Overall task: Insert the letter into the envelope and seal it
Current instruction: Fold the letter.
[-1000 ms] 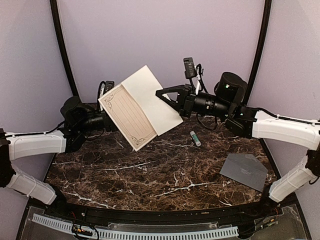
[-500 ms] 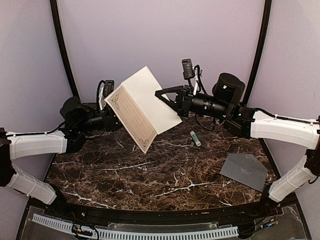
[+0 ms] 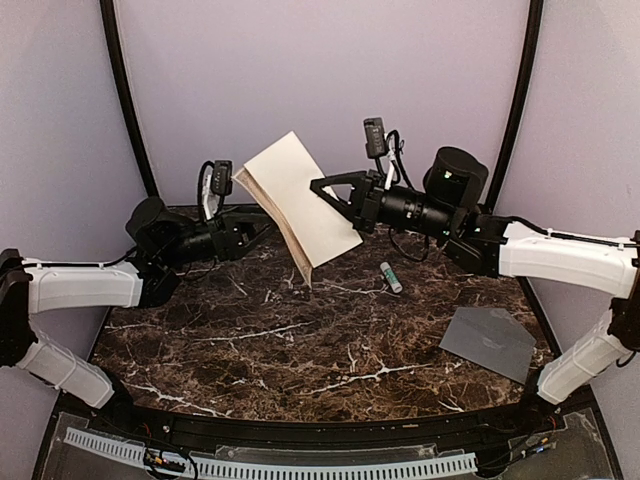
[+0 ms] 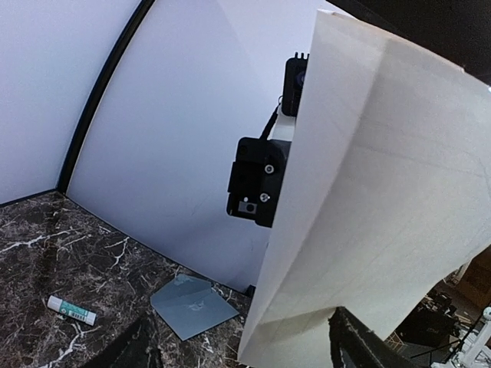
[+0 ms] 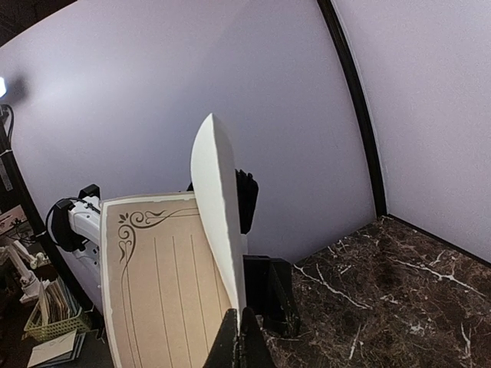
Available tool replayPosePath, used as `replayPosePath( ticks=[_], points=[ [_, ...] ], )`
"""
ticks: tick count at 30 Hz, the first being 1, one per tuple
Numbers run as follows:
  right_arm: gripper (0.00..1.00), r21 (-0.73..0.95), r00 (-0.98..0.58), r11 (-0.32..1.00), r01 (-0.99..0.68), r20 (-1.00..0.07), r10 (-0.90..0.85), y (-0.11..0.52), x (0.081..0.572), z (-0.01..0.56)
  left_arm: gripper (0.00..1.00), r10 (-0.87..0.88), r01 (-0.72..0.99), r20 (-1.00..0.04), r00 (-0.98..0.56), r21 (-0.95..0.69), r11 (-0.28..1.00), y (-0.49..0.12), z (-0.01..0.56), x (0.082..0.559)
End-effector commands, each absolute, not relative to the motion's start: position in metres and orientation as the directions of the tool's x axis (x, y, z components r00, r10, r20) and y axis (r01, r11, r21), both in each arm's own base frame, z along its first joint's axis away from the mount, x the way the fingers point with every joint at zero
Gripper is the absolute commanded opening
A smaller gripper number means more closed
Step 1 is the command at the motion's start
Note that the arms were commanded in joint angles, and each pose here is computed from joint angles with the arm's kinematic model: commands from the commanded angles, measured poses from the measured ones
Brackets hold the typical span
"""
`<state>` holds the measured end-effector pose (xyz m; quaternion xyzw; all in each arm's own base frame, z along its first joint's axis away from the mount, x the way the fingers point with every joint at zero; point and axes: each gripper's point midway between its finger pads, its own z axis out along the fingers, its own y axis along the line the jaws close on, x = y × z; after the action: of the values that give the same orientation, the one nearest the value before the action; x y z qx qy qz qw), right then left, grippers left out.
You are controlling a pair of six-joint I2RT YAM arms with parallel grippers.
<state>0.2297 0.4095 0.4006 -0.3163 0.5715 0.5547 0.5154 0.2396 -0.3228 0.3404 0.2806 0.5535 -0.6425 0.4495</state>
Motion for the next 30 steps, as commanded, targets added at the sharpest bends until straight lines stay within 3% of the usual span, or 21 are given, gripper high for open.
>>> replayPosePath(
  ticks=[1,9,18,30],
  points=[
    [0.0,0.301,-0.268,0.122,-0.946,-0.935,0.231,0.4129,0.2231,0.4072,0.75,-0.333,0.901,-0.851,-0.406,-0.433,0.008,-0.3207,0.3595,0.2412],
    [0.0,0.308,-0.278,0.106,-0.945,-0.933,0.229,0.4145,0.2215,0.4051,0.66,-0.362,0.9,-0.836,-0.413,-0.436,-0.017,-0.3204,0.3642,0.242],
    [0.0,0.312,-0.281,0.099,-0.945,-0.928,0.244,0.4119,0.2203,0.4074,0.39,-0.369,0.896,-0.826,-0.426,-0.442,-0.045,-0.32,0.3644,0.2393],
    [0.0,0.33,-0.304,0.072,-0.941,-0.921,0.243,0.4137,0.2192,0.4048,0.24,-0.356,0.894,-0.825,-0.439,-0.442,-0.078,-0.3219,0.3628,0.2356]
  ],
)
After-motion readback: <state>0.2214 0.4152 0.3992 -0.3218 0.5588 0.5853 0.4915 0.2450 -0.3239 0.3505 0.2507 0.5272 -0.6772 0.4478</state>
